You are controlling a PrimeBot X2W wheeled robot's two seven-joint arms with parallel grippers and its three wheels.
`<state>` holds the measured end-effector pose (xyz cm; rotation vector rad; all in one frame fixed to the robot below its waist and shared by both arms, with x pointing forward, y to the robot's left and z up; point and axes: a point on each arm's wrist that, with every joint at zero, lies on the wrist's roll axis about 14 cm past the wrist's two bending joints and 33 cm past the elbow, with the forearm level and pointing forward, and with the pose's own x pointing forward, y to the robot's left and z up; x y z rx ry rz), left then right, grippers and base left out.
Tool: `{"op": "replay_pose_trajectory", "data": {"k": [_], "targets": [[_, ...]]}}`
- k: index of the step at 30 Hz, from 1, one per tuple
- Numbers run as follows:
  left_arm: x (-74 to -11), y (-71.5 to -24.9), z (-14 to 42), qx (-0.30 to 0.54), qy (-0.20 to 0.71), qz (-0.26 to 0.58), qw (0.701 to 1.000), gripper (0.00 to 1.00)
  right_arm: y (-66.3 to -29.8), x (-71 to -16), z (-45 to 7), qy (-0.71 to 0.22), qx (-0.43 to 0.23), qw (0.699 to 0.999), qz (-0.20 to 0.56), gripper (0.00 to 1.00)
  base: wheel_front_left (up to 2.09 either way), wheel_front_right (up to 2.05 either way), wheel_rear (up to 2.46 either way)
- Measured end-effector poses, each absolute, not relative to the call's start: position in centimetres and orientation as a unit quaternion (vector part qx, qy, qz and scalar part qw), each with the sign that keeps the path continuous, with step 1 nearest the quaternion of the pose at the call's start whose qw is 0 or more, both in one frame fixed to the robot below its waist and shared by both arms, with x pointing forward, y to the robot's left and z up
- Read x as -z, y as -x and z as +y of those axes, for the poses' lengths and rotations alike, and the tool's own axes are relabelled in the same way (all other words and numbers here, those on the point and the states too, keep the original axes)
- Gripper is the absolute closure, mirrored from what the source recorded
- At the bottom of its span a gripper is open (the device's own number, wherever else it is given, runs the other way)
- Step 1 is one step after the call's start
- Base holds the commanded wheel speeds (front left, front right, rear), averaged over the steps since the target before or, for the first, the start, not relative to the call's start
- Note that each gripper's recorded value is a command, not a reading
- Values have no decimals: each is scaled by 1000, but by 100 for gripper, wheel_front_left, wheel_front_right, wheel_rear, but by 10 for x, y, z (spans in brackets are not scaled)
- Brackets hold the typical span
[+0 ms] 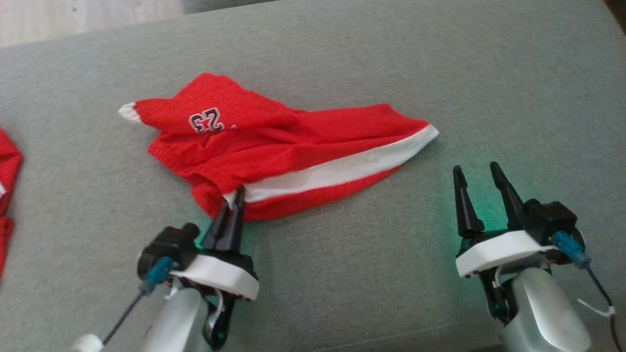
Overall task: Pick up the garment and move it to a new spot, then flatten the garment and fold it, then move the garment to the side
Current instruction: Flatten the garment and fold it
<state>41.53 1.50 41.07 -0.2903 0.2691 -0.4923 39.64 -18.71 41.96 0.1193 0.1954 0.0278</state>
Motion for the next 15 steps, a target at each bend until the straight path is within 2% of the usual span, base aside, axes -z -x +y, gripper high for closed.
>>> {"op": "replay_pose_trajectory", "data": {"k": [4,10,15], "targets": [[-423,-417,48,196,146,106,964,100,-402,-421,-175,-70,-29,993,94,0,0,0,0],[-390,-369,96,130,127,156,971,100,-400,-408,-134,-107,-78,984,118,0,0,0,0],[-393,-364,111,108,124,150,975,100,-396,-394,-108,-109,-112,977,144,0,0,0,0]]}}
